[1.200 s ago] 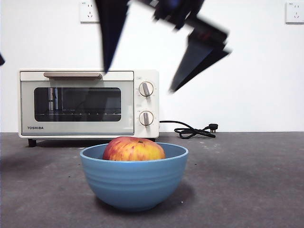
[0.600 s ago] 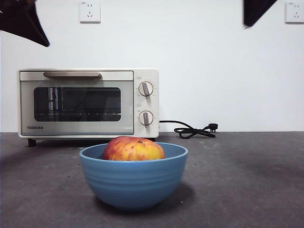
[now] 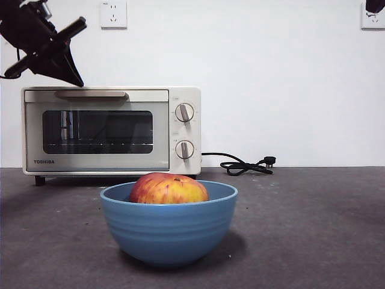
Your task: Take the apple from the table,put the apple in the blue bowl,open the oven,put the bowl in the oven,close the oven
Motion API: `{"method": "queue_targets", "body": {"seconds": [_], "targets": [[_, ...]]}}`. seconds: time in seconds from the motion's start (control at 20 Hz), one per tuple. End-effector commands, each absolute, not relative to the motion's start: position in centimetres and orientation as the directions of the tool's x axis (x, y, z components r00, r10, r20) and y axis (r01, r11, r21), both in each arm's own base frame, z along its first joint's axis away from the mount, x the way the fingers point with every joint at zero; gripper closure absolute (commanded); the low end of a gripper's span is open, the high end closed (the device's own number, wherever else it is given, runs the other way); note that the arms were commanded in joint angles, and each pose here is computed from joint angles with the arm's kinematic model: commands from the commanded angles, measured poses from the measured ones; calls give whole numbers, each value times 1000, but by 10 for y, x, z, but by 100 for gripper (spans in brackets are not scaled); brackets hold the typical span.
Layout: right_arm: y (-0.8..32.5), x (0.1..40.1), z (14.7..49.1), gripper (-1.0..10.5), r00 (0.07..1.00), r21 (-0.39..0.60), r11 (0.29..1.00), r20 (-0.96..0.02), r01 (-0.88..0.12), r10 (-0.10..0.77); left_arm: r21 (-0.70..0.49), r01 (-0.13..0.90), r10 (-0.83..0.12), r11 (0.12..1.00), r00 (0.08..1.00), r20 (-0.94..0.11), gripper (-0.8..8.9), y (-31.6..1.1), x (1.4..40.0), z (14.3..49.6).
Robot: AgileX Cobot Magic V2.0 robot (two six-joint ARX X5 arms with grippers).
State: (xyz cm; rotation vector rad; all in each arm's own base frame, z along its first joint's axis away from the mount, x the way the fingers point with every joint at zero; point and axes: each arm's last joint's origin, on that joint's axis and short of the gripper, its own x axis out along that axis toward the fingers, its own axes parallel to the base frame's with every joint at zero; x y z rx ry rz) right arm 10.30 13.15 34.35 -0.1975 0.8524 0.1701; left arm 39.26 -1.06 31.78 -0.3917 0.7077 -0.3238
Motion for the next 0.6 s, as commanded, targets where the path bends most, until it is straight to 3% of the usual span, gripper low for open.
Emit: {"method": "queue_targets", "body": {"seconds": [0.05, 0.6], "targets": [[132, 103, 342, 950, 645, -91, 975, -762, -203, 63, -452, 138, -405, 881, 713, -572, 818, -11, 398, 311], [132, 103, 342, 950, 650, -90, 977, -758, -194, 59, -424, 135, -408, 895, 631, -660, 819, -13, 392, 299]]}}
